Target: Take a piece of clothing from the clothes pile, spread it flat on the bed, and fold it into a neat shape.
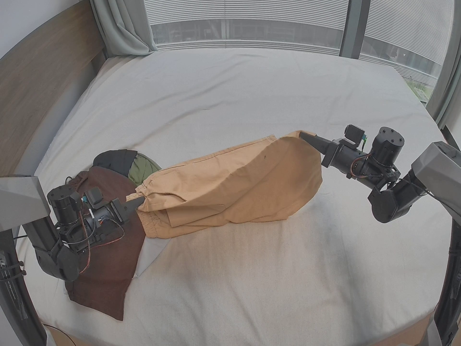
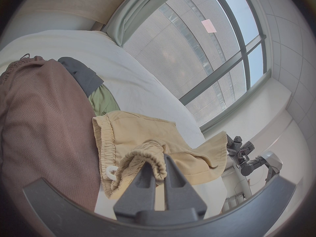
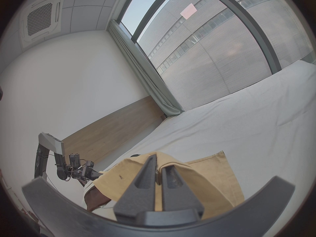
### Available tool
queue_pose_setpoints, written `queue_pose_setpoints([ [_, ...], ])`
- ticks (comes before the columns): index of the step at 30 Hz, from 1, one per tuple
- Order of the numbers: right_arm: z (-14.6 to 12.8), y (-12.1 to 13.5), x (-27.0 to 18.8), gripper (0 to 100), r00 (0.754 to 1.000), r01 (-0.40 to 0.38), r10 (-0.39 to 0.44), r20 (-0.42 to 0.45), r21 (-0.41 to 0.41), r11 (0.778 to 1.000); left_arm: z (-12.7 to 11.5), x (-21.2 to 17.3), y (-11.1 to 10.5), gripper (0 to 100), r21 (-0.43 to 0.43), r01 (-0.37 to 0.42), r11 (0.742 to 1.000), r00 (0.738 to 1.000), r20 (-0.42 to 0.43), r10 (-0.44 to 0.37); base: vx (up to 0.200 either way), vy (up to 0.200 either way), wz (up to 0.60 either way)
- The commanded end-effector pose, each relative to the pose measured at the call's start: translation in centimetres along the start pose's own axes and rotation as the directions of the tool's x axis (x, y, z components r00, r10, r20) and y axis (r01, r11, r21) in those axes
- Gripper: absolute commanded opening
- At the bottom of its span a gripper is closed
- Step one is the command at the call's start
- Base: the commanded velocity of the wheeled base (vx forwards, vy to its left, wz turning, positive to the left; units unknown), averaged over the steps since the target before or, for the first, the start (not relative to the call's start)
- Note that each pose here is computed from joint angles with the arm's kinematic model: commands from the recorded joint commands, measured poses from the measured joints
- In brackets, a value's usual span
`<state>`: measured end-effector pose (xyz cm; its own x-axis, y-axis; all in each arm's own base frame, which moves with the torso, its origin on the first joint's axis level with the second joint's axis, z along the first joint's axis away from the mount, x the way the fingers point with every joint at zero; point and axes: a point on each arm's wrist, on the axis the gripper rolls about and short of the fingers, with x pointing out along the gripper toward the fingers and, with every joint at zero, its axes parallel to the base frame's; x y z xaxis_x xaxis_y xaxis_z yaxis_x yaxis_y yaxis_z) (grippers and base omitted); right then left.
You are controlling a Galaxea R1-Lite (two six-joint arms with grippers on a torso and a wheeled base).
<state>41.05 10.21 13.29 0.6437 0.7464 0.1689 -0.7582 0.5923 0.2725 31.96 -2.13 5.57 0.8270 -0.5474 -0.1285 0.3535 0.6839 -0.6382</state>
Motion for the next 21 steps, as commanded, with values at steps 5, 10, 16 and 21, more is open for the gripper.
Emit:
queue_pose_setpoints([
  [5,0.2,-2.3,2.6,0,1.0,0.012,-0.012,-0.017,0.019,1.0,0.5,1.0,0.9,0,-0.017,-0.029,0.999,0.999,0.042,0.029,0.0,0.0,0.0],
  [10,-0.1,-3.3,3.6,0,0.999,0.022,-0.021,-0.035,0.033,0.999,0.4,1.5,1.4,0,-0.02,-0.05,0.999,0.997,0.055,0.051,0.0,0.0,0.0],
  [16,-1.2,-5.7,5.4,0,0.998,0.037,-0.034,-0.048,0.046,0.998,0.2,2.0,1.9,0,-0.029,-0.051,0.998,0.997,0.05,0.052,0.0,0.0,0.0],
  [21,-1.7,-6.5,5.9,0,0.998,0.045,-0.042,-0.056,0.054,0.997,-0.1,2.3,2.2,0,-0.044,-0.053,0.998,0.997,0.046,0.055,0.0,0.0,0.0],
])
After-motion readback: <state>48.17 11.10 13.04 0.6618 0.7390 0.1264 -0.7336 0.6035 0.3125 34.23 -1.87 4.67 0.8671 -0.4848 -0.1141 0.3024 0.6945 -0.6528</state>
